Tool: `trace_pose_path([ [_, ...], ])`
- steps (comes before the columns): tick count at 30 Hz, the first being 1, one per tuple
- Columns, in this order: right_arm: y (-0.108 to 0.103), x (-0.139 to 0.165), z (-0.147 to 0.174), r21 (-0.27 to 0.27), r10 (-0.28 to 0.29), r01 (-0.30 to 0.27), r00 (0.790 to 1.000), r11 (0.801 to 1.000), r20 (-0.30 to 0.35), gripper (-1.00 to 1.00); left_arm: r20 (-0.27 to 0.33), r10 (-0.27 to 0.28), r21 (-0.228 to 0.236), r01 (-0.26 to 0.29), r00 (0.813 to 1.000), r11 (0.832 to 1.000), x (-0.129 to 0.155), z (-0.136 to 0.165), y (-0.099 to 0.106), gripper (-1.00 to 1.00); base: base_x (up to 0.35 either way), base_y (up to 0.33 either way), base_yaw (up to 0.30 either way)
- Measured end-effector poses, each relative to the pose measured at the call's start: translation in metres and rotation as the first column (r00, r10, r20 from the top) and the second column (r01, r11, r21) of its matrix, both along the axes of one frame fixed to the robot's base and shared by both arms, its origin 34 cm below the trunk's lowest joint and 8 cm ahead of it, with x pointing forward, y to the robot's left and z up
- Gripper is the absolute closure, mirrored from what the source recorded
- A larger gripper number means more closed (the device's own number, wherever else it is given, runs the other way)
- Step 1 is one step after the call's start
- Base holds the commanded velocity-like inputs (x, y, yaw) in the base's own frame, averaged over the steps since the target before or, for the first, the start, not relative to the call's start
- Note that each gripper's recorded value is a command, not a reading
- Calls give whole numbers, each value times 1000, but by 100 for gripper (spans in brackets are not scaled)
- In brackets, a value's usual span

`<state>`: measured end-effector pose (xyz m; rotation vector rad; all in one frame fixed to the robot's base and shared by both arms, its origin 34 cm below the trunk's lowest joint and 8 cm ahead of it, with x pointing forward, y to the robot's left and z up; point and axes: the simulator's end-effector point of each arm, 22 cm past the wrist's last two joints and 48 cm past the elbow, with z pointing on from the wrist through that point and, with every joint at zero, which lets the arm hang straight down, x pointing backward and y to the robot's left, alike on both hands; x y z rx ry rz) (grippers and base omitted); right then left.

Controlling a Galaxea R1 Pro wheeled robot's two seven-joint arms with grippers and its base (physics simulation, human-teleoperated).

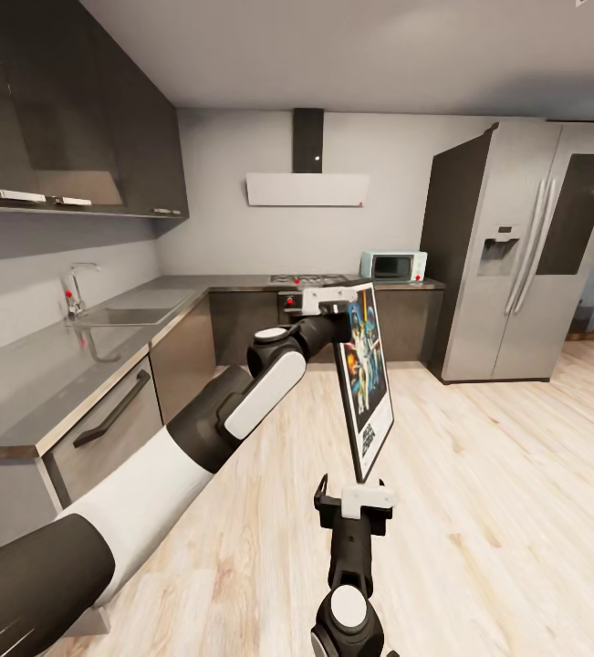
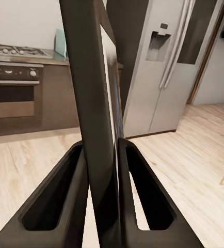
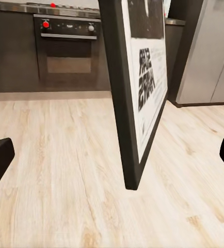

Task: Pick up the poster from the kitchen countertop and hang it on one of the wall nails in the kitchen.

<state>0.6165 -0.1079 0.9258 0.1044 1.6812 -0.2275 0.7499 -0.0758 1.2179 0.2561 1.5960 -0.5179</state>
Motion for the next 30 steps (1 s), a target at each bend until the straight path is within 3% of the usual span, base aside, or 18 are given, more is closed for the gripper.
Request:
trace_pose_path([
  [23, -1, 0, 0, -3, -4, 4, 1000, 1000, 1, -100, -1, 0, 2, 0, 1000, 1000, 0, -2, 0, 100, 0, 0, 0],
  [30, -14, -3, 2, -11, -62, 62, 998, 998, 6, -100, -3, 1, 2, -1, 1000, 1000, 0, -2, 0, 100, 0, 0, 0],
])
